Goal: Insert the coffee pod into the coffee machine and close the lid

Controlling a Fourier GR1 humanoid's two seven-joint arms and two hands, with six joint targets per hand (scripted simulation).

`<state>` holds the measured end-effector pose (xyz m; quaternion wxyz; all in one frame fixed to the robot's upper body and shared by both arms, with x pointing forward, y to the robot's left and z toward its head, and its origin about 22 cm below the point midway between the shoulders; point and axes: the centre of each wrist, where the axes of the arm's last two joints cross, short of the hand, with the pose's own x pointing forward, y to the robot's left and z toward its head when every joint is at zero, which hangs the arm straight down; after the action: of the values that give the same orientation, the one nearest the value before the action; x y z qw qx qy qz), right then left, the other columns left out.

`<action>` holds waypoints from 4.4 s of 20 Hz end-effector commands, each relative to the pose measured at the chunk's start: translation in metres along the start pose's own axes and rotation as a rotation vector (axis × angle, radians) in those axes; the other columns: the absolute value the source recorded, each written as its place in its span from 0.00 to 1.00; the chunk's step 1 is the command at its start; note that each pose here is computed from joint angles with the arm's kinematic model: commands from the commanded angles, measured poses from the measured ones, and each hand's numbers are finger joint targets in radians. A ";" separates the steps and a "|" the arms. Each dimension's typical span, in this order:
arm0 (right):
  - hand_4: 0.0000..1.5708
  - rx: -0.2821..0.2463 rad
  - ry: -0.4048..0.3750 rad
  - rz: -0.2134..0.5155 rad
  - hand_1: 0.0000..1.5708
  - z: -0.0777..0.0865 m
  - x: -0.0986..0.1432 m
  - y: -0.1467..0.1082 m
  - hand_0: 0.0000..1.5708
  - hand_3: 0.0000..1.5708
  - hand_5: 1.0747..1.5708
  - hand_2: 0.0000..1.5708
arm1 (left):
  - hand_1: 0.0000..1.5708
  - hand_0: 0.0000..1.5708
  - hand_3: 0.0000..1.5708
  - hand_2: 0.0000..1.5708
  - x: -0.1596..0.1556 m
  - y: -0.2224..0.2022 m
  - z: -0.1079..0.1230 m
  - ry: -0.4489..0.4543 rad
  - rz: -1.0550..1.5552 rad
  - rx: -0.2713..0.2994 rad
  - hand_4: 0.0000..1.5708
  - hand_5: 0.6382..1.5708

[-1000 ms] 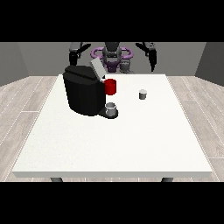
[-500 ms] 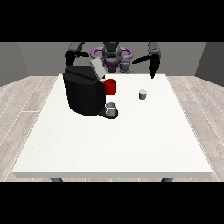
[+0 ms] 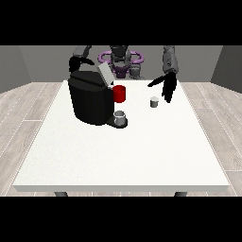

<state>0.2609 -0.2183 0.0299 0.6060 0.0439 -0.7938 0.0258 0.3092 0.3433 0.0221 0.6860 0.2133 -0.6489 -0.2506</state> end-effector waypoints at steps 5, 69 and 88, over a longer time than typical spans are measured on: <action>0.29 -0.025 -0.056 0.047 0.00 -0.020 0.004 -0.006 0.00 0.00 1.00 0.00 | 0.00 0.00 0.00 0.00 -0.002 0.012 -0.031 0.033 -0.120 -0.001 0.00 1.00; 0.16 -0.220 0.266 0.042 0.00 -0.003 -0.088 -0.047 0.00 0.00 1.00 0.00 | 0.90 0.90 0.82 0.89 0.064 -0.073 -0.089 -0.130 -0.250 -0.285 0.38 1.00; 0.15 -0.142 0.337 0.060 0.00 0.004 -0.086 -0.047 0.00 0.00 1.00 0.00 | 0.87 0.87 0.87 0.90 0.148 -0.066 -0.113 -0.111 -0.086 -0.286 0.42 1.00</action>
<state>0.2826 -0.2621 -0.0610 0.7169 -0.0323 -0.6963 -0.0147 0.4194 0.2121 0.0865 0.6332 0.1448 -0.6385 -0.4128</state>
